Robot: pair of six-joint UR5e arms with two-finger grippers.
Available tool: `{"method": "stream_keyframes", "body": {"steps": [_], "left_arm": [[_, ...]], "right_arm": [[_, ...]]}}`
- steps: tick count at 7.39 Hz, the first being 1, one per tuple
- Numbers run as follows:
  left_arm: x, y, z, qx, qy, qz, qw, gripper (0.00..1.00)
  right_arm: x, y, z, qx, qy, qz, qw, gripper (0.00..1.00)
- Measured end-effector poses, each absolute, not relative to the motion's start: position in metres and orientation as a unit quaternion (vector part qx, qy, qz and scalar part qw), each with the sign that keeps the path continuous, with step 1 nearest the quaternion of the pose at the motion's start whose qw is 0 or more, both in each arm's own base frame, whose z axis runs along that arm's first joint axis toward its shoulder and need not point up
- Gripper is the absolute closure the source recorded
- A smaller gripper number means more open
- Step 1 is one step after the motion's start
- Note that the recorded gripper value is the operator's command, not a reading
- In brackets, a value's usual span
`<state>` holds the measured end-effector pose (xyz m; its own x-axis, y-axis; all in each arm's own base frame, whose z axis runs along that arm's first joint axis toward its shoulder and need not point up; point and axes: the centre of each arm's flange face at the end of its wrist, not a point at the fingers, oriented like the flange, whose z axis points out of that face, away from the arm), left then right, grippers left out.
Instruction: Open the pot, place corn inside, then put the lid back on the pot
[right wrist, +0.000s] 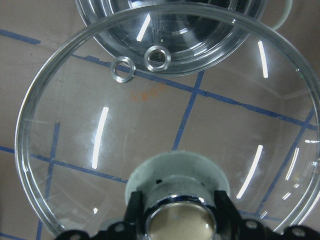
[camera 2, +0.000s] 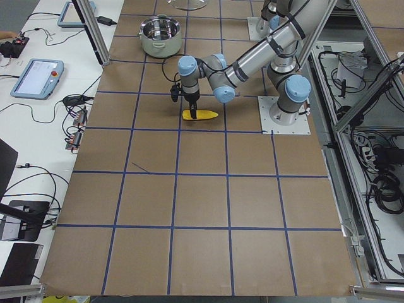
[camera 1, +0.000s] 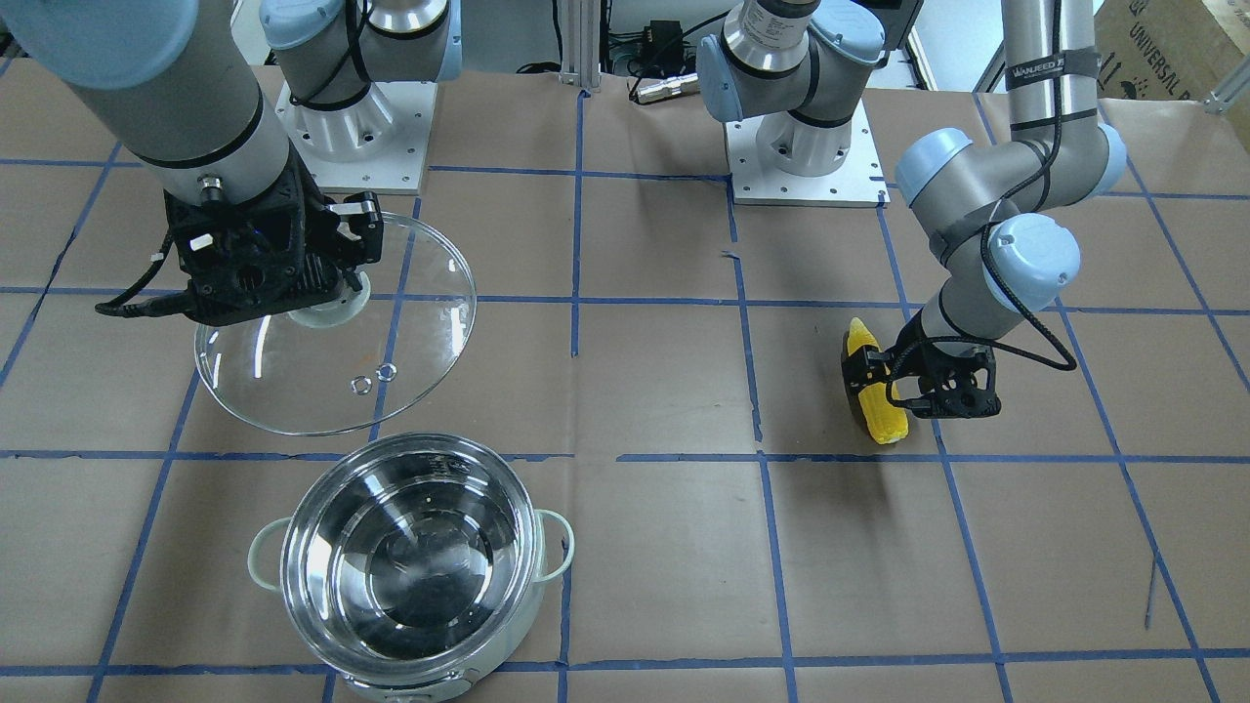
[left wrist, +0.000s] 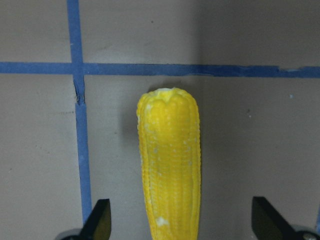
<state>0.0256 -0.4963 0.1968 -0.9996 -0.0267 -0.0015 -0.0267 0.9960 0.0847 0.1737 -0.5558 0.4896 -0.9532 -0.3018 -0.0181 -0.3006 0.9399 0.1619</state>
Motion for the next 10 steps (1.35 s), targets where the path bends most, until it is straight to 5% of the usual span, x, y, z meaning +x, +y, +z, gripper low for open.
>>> {"method": "stream_keyframes", "body": {"steps": [2,6,10], "left_arm": [[0.024,-0.499,0.180,-0.010,0.999,0.040,0.002,0.71],[0.008,-0.509,0.197,0.001,1.000,0.025,0.003,0.76],[-0.112,-0.579,0.288,0.062,0.998,-0.032,-0.008,0.76]], "right_arm": [[0.174,-0.556,0.491,0.154,-0.985,-0.078,0.001,0.76],[0.173,-0.557,0.492,0.154,-0.985,-0.075,0.002,0.76],[0.174,-0.557,0.492,0.153,-0.985,-0.075,0.000,0.76]]}}
